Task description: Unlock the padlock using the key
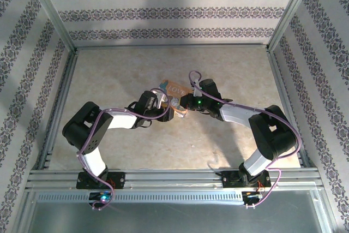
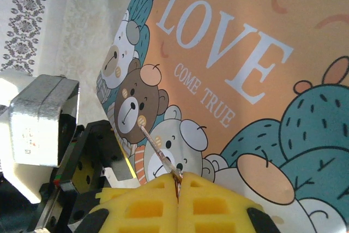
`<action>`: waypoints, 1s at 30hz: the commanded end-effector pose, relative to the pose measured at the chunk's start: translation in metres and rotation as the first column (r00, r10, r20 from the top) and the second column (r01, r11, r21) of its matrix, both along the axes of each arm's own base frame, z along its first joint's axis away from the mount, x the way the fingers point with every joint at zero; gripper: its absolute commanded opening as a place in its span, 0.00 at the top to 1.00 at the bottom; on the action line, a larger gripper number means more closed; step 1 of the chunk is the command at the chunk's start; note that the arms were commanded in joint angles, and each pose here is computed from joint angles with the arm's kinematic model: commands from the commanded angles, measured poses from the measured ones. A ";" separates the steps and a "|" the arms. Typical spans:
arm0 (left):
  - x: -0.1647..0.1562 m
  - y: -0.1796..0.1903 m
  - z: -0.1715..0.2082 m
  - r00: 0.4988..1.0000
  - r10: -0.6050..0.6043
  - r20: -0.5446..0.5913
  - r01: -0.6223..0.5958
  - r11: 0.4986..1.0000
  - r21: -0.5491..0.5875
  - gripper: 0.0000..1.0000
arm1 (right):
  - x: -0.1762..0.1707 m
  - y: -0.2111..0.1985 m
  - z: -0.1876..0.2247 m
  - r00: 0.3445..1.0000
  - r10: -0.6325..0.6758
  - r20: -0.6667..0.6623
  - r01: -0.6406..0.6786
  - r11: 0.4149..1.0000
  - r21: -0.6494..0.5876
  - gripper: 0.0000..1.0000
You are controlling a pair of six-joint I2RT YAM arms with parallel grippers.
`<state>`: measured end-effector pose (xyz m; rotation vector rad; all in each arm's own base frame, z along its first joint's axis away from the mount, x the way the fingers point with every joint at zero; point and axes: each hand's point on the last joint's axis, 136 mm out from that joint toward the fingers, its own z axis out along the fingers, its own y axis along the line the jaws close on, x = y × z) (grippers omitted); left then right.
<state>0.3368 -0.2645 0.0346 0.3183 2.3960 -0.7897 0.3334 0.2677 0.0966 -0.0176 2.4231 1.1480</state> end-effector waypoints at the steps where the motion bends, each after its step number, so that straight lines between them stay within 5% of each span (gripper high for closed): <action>1: 0.006 -0.018 0.011 0.996 -0.066 0.057 0.067 0.997 -0.028 0.42 | -0.008 -0.002 -0.022 0.998 -0.008 -0.059 0.006 0.999 -0.037 1.00; 30: 0.014 -0.033 0.019 1.000 0.015 -0.002 -0.015 0.994 -0.106 0.54 | -0.009 0.002 -0.019 0.999 -0.002 -0.054 0.001 1.000 -0.032 1.00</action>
